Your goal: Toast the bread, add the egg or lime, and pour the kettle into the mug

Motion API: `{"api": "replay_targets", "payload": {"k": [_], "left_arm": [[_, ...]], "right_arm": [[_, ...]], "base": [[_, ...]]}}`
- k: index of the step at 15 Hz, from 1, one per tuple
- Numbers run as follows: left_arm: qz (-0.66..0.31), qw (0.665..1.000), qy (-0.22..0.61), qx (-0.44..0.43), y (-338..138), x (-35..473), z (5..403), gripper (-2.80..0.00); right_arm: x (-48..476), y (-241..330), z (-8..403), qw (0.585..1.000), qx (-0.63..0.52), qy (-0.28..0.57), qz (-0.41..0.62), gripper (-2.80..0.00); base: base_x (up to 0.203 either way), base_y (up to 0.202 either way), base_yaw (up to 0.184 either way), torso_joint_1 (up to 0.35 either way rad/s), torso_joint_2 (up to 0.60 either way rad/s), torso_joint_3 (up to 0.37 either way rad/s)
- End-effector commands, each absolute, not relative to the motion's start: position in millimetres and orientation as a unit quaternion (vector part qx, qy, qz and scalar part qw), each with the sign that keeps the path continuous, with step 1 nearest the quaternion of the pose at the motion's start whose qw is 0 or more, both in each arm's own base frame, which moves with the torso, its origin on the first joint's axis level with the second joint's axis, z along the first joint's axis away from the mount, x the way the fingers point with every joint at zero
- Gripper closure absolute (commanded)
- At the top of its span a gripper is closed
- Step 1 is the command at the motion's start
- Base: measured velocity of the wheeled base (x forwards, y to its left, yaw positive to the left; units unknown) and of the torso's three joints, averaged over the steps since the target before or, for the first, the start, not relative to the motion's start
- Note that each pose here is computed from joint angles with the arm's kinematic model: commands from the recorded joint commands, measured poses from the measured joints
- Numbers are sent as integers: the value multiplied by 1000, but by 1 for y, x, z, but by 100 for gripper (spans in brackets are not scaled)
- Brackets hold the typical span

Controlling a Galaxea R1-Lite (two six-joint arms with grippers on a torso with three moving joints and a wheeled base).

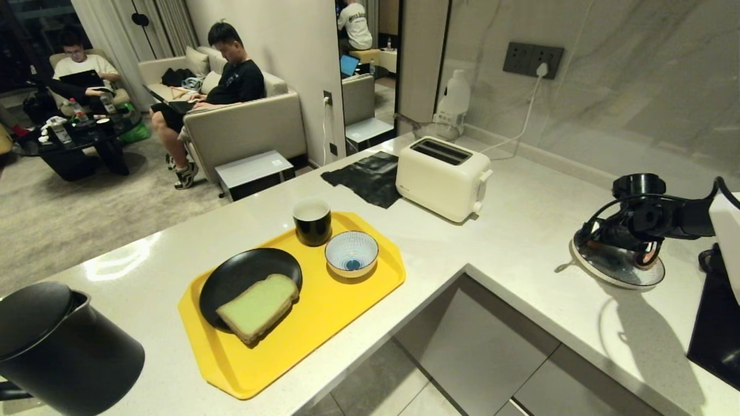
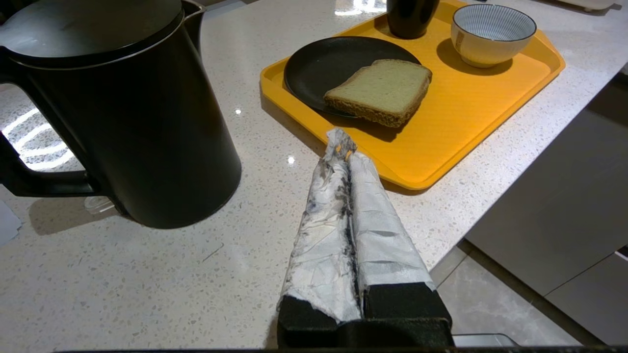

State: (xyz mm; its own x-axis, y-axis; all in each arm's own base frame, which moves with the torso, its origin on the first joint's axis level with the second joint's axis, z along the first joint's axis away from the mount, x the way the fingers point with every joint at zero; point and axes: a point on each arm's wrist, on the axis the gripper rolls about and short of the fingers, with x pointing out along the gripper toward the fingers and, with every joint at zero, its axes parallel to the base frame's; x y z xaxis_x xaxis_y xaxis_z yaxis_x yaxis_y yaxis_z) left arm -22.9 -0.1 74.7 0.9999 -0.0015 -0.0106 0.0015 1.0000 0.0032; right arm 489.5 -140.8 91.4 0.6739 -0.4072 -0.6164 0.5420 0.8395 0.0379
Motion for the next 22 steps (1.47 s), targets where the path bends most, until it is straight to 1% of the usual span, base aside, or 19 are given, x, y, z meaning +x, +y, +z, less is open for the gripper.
{"api": "replay_targets", "payload": {"k": [1,8,9,14,19,21,22], "left_arm": [[-1,1000,4,2,0,-23,75,0],[-1,1000,4,2,0,-23,75,0],[-1,1000,4,2,0,-23,75,0],[-1,1000,4,2,0,-23,75,0],[-1,1000,4,2,0,-23,75,0],[-1,1000,4,2,0,-23,75,0],[-1,1000,4,2,0,-23,75,0]], "right_arm": [[489,-146,86,908,117,314,-251,-280],[490,-146,81,911,115,323,-230,-280],[490,-146,80,911,115,323,-230,0],[488,-151,80,916,112,329,-202,0],[485,-159,80,915,117,329,-203,0],[482,-163,86,916,117,324,-207,0],[479,-165,96,919,116,317,-205,0]], "base": [[0,0,0,0,0,0],[0,0,0,0,0,0],[0,0,0,0,0,0],[0,0,0,0,0,0],[0,0,0,0,0,0],[0,0,0,0,0,0],[0,0,0,0,0,0]]}}
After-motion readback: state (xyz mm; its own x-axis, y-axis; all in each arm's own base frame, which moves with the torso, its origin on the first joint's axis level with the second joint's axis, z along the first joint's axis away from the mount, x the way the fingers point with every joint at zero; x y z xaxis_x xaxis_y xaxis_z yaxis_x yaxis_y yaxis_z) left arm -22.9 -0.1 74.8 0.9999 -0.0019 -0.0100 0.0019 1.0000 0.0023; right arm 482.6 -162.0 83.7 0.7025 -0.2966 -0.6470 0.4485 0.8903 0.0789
